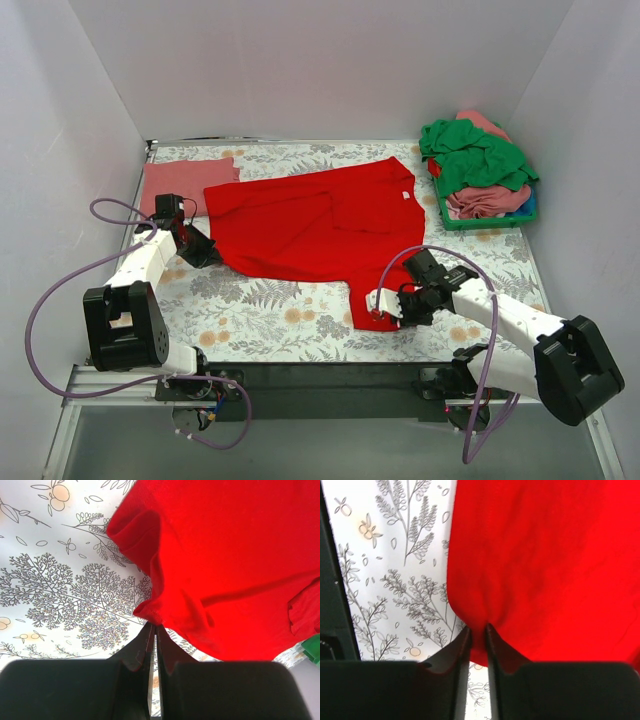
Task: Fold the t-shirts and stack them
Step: Fold the tshirt
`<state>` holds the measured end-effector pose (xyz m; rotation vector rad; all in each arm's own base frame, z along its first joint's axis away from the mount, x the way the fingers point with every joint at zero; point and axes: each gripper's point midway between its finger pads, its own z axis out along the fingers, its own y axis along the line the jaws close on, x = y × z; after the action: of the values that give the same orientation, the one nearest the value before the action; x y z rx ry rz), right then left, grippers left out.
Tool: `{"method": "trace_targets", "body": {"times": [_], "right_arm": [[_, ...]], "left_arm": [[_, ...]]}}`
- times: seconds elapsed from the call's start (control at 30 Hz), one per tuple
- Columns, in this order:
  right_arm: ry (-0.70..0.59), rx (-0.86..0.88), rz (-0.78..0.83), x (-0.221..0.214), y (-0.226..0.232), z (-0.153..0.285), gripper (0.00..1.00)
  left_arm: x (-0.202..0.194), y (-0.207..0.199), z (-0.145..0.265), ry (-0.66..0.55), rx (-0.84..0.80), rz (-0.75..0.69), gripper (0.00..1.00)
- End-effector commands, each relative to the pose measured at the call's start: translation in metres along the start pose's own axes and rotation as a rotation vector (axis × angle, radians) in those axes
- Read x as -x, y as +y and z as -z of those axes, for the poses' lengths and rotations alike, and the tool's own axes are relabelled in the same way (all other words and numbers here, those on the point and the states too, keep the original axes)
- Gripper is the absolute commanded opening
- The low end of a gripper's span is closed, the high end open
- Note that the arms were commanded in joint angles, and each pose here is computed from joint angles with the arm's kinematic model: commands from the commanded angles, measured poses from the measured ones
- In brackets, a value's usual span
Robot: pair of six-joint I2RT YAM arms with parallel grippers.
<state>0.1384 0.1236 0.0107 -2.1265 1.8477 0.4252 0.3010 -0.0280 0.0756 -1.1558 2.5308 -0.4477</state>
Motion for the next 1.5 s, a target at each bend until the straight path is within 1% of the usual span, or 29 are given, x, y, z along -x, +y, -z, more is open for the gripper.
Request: {"method": "trace_targets", "body": {"times": [0.0, 0.07, 0.13, 0.27, 0.3, 0.4, 0.47, 0.57, 0.67, 0.8, 0.93, 1.0, 1.13, 1.27, 1.47], "right_arm": [[0.108, 0.009, -0.034, -0.038, 0.016, -0.025, 0.21], [0.110, -0.001, -0.041, -0.038, 0.015, -0.025, 0.09], [0.106, -0.019, -0.054, -0.035, 0.010, -0.022, 0.01], [0.108, -0.092, -0.047, -0.021, -0.015, 0.000, 0.01], [0.090, -0.146, -0.027, -0.009, -0.032, 0.014, 0.01], [0.064, -0.244, 0.012, 0.007, -0.058, 0.039, 0.01], [0.032, -0.344, 0.034, 0.025, -0.084, 0.065, 0.01], [0.014, -0.444, 0.020, 0.042, -0.113, 0.093, 0.01], [0.006, -0.511, 0.005, 0.054, -0.137, 0.109, 0.01], [-0.037, -0.618, -0.015, 0.071, -0.166, 0.128, 0.01], [-0.084, -0.714, -0.024, 0.086, -0.188, 0.146, 0.01], [-0.086, -0.771, -0.036, 0.089, -0.198, 0.160, 0.01], [-0.122, -0.842, -0.056, 0.100, -0.215, 0.179, 0.01], [-0.157, -0.886, -0.066, 0.111, -0.228, 0.196, 0.01], [-0.175, -0.944, -0.075, 0.122, -0.250, 0.213, 0.01]], "left_arm": [[0.003, -0.006, 0.006, -0.018, -0.037, -0.014, 0.00], [0.004, -0.006, 0.006, -0.017, -0.036, -0.012, 0.00], [0.004, -0.006, 0.006, -0.018, -0.040, -0.013, 0.00], [0.004, -0.008, 0.008, -0.020, -0.041, -0.015, 0.00], [0.005, -0.008, 0.008, -0.023, -0.041, -0.012, 0.00], [0.006, -0.007, 0.011, -0.033, -0.036, -0.011, 0.00], [0.007, -0.007, 0.012, -0.039, -0.033, -0.007, 0.00], [0.007, -0.007, 0.013, -0.041, -0.031, -0.002, 0.00], [0.008, -0.010, 0.014, -0.042, -0.041, 0.012, 0.00], [0.013, -0.015, 0.019, -0.060, -0.051, 0.023, 0.00], [0.020, -0.022, 0.024, -0.083, -0.060, 0.038, 0.00], [0.023, -0.024, 0.027, -0.093, -0.063, 0.055, 0.00], [0.027, -0.024, 0.029, -0.116, -0.058, 0.081, 0.00], [0.027, -0.021, 0.029, -0.125, -0.048, 0.099, 0.00], [0.027, -0.016, 0.025, -0.119, -0.027, 0.121, 0.00]]}}
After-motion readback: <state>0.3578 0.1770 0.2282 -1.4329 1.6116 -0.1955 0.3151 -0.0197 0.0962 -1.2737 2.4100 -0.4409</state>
